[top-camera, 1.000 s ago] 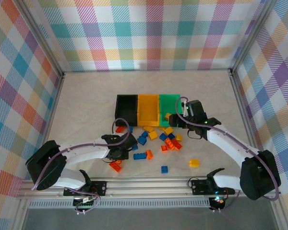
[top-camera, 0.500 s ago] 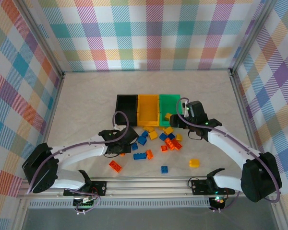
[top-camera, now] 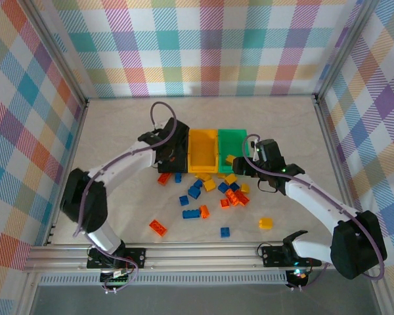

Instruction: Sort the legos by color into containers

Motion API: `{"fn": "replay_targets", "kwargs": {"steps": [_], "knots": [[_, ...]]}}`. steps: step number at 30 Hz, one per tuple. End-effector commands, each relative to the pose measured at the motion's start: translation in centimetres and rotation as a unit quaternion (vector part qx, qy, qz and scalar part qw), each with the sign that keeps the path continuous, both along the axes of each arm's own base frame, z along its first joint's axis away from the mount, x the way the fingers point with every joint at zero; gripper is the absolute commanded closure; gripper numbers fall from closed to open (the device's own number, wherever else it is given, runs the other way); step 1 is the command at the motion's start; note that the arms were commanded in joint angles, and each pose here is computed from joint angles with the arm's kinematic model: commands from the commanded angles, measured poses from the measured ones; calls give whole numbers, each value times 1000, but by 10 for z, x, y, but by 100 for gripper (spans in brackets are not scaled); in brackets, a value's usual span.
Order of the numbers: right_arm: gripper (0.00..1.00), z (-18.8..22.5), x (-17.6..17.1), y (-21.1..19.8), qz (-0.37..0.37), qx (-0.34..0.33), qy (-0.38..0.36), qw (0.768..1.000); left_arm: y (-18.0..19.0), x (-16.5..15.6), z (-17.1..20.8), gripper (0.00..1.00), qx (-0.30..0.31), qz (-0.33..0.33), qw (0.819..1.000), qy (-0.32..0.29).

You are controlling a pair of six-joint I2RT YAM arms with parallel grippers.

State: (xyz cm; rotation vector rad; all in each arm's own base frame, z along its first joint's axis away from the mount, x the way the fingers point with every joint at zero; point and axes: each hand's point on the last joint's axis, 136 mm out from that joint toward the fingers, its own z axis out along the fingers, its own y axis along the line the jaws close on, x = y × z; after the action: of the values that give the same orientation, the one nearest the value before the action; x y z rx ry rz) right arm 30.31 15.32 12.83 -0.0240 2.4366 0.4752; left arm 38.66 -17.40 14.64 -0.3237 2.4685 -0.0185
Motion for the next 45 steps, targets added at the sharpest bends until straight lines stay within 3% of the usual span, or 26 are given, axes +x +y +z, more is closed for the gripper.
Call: {"fn": "replay_targets", "kwargs": {"steps": [1,12,15,19,27,29,31,32,38,45], "knots": [[19,1,-1,-1,-6,5,-6,1000,10,22,-3,100,31,13,999,2],[18,8,-5,-3,-7,7,-13,1000,0,45,-40,100,41,16,998,38],[15,11,-6,-4,-9,12,-16,1000,-2,46,-41,85,36,15,999,38],[3,12,-6,-2,-7,25,-8,1000,-4,48,-31,59,29,11,999,27],[0,16,-7,1,3,50,-5,999,-8,48,-4,39,4,7,1000,2],[0,17,-8,3,9,59,-7,998,-9,46,4,27,-4,3,1000,-3],[0,21,-11,8,27,73,-13,997,-12,44,13,4,-20,0,1000,-8],[0,23,-13,11,37,77,-15,996,-14,42,18,0,-27,-3,1000,-11],[4,24,-30,31,100,90,-6,991,-26,20,65,0,-82,-32,995,-51],[9,9,-73,73,183,42,9,982,-24,-43,89,0,-168,-74,980,-81]]}}
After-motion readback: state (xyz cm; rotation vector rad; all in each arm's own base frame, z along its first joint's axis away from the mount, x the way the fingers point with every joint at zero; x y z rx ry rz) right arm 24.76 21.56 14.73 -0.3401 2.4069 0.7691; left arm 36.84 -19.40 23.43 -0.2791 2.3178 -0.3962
